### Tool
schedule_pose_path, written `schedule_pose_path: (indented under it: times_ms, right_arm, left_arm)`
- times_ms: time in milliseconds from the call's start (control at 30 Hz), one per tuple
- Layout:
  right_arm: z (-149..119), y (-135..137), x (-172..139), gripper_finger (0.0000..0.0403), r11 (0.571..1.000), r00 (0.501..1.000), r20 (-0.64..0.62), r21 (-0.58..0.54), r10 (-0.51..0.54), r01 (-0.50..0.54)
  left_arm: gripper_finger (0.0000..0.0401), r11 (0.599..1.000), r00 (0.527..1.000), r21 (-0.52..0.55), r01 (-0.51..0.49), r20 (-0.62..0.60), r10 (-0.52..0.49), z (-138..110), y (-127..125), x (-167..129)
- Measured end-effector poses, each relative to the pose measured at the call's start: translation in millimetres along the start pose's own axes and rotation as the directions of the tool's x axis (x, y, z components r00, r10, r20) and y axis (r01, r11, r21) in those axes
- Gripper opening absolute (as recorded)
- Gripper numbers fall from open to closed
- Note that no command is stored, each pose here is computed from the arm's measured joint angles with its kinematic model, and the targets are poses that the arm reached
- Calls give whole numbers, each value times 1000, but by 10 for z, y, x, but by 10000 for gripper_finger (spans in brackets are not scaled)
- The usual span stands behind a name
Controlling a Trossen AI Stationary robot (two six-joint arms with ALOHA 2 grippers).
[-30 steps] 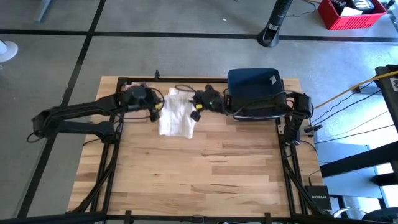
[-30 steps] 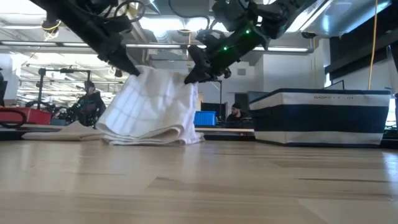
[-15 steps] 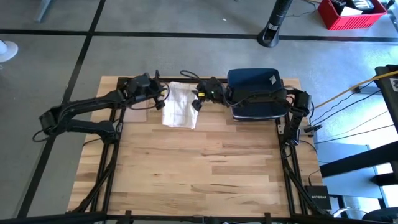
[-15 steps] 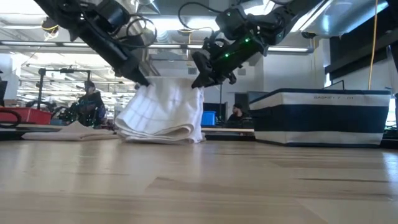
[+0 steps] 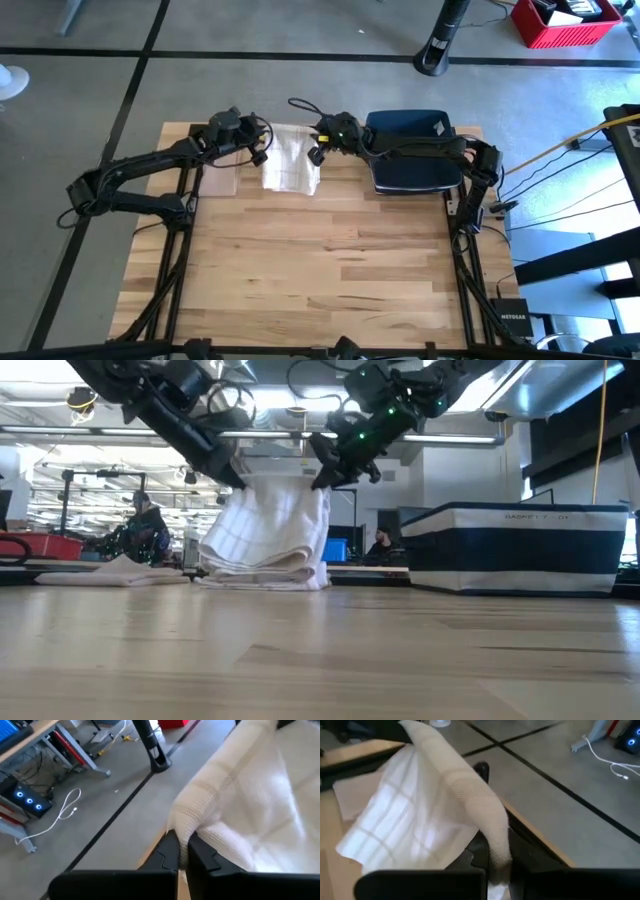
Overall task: Fold towel
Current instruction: Stack the white patterned towel on top of the white squared towel, then stack the pink towel on the white patterned towel
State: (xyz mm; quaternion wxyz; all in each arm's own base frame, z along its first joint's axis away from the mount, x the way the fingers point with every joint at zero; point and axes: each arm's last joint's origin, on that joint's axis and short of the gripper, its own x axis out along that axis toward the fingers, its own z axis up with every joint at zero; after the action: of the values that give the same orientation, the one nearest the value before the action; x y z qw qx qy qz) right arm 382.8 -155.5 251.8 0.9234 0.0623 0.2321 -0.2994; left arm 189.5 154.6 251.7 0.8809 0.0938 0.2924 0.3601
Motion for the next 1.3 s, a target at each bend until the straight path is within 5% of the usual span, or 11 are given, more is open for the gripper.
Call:
schedule_pose_path:
  times_ms: [667, 833, 1000, 1133, 1300]
  right_arm:
    - [-512, -301, 504, 43, 993, 988, -116, -72, -103, 95]
    - [-557, -314, 531, 89, 988, 981, -130, -81, -143, 133]
    - [-532, -365, 537, 162, 979, 975, -104, -74, -195, 188]
    - [-521, -363, 512, 208, 977, 973, -110, -92, -203, 193]
    - [-355, -335, 288, 236, 983, 979, -132, -112, -157, 143]
  left_arm:
    - [12, 1000, 992, -3, 11, -129, -11, -308, -106, 657]
    - [41, 1000, 991, 15, -8, -134, 10, -359, -126, 768]
    - [113, 998, 988, 9, -59, -144, 59, -377, -80, 783]
    - [157, 992, 981, -32, -121, -156, 115, -318, -29, 653]
    - [173, 996, 982, -76, -47, -186, 32, -230, -64, 313]
